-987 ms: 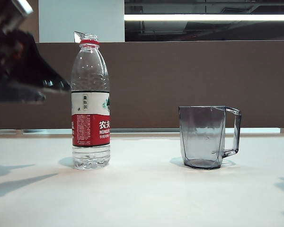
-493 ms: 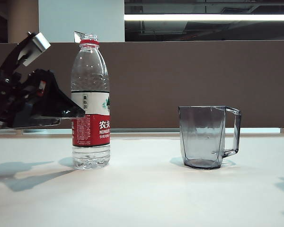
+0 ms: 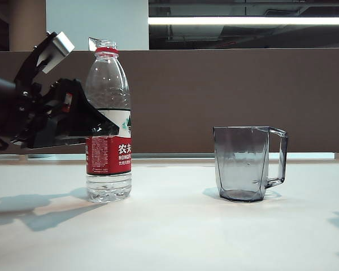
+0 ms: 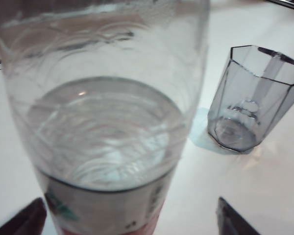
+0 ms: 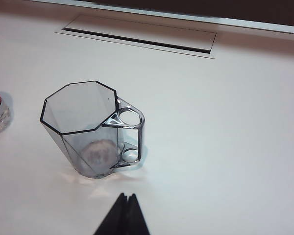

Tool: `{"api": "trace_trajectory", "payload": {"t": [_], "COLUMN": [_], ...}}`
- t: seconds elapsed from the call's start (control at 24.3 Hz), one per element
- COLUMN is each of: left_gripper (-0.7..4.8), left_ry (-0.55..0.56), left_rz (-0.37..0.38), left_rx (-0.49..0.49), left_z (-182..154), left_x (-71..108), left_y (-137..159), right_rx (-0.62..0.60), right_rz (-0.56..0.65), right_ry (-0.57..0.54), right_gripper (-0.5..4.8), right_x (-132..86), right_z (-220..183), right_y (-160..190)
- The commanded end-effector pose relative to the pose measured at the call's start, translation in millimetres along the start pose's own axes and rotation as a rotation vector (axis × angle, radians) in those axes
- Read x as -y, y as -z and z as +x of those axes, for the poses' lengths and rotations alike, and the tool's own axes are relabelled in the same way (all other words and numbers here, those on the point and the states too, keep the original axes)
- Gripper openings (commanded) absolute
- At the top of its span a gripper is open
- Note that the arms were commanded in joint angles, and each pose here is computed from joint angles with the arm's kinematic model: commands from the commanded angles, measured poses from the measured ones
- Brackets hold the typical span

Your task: Pick up the mineral water bottle with the left hand on the table and pour water into the mug until it's half full.

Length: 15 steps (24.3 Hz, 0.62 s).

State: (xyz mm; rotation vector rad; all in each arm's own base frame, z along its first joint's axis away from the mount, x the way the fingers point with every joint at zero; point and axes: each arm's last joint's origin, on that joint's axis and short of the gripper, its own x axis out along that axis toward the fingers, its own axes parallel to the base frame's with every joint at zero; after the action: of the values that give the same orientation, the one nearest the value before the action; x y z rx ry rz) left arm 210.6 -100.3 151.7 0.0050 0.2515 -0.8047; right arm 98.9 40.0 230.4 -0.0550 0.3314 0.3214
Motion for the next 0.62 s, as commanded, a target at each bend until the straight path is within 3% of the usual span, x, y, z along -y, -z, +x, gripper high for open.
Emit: {"api": "trace_trajectory", "payload": {"t": [0.04, 0.62], "left_gripper": [4.79, 4.79], "left_ry": [-0.033, -0.040], "left_rz": [0.015, 0.016], "left_rx": [0.019, 0.037], "left_z": [1.1, 16.4], "left_x": [-1.2, -8.0], "left_y": [-1.6, 4.7], "right_rx": [0.025, 0.024], "right_rz": [0.002, 0.002], "right_ry": [-0.002, -0.009], "right_gripper": [-0.05, -0.05], "right_x": [-0.1, -0.3], "right_z": [-1.2, -1.2], "right_y": [-3.6, -3.6]}}
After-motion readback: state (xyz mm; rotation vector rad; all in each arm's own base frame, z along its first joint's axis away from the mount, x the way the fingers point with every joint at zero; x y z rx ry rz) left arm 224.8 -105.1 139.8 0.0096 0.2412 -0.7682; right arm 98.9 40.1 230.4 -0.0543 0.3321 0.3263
